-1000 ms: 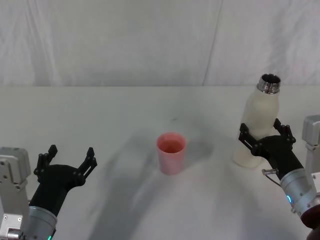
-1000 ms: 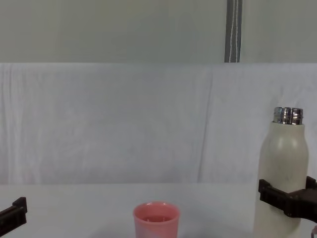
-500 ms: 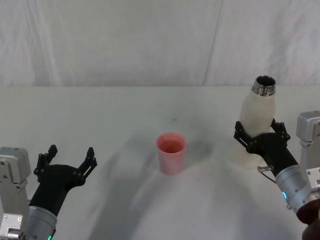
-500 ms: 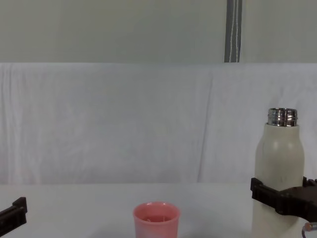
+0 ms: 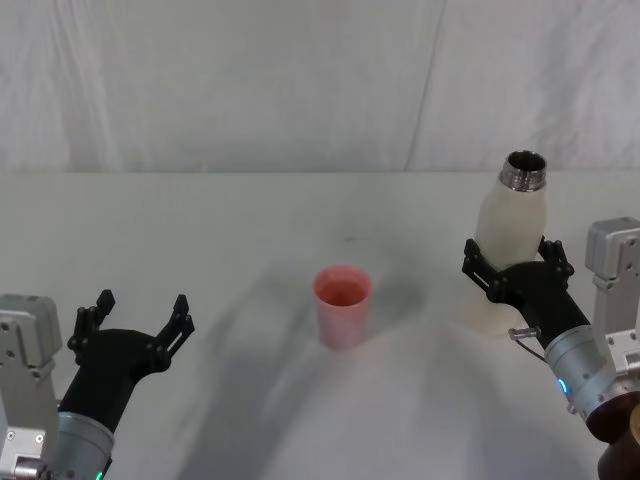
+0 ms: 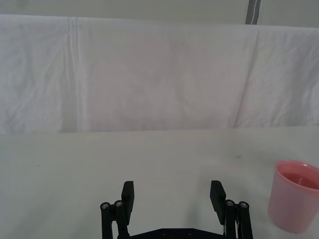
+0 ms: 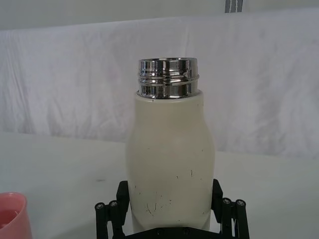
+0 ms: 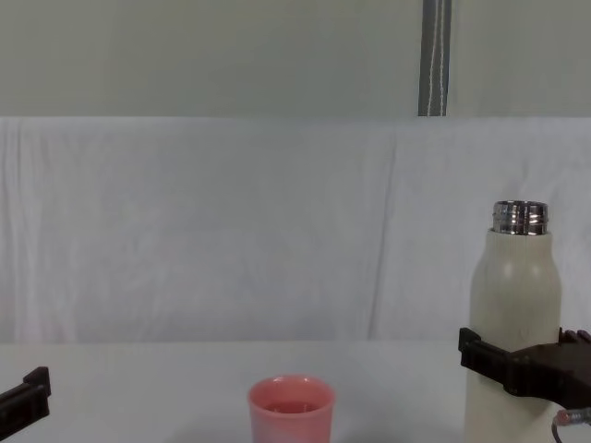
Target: Grasp the thermos with one hand and pour water into the cup lid.
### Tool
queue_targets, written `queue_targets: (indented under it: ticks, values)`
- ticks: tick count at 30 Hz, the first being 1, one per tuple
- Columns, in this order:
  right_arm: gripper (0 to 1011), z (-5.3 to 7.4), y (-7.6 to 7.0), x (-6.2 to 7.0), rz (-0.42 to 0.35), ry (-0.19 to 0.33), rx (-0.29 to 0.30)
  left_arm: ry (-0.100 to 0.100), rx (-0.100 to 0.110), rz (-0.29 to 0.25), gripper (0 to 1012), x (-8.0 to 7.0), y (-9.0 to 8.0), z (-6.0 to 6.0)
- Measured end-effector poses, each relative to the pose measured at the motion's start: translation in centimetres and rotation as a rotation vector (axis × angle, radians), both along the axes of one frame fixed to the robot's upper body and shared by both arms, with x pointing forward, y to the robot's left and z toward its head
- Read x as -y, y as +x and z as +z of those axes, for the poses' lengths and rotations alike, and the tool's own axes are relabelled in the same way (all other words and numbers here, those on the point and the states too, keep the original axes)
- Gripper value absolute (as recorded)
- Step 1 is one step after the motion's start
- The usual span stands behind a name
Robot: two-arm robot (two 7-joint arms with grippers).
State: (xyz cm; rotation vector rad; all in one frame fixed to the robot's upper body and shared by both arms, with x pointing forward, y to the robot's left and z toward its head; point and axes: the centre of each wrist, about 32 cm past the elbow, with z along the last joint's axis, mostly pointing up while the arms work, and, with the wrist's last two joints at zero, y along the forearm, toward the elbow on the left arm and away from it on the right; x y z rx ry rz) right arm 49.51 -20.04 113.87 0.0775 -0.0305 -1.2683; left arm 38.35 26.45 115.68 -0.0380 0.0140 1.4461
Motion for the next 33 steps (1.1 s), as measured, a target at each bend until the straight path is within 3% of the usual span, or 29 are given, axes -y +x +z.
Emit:
queue_targets:
  ticks: [6,24,33]
  values:
    - [950,0.0,0.0,0.0,-0.001,0.000,0.000,0.000,0.000,0.000,1001,0.0,0.0,0.0]
    - [950,0.0,-0.1,0.1,-0.002,-0.001,0.002,0.000,0.000,0.000,1001,0.0,0.0,0.0]
    - [950,1.0,0.1,0.6,-0.012,-0.057,0.072,0.000,0.000,0.000,1001,0.0,0.0,0.0]
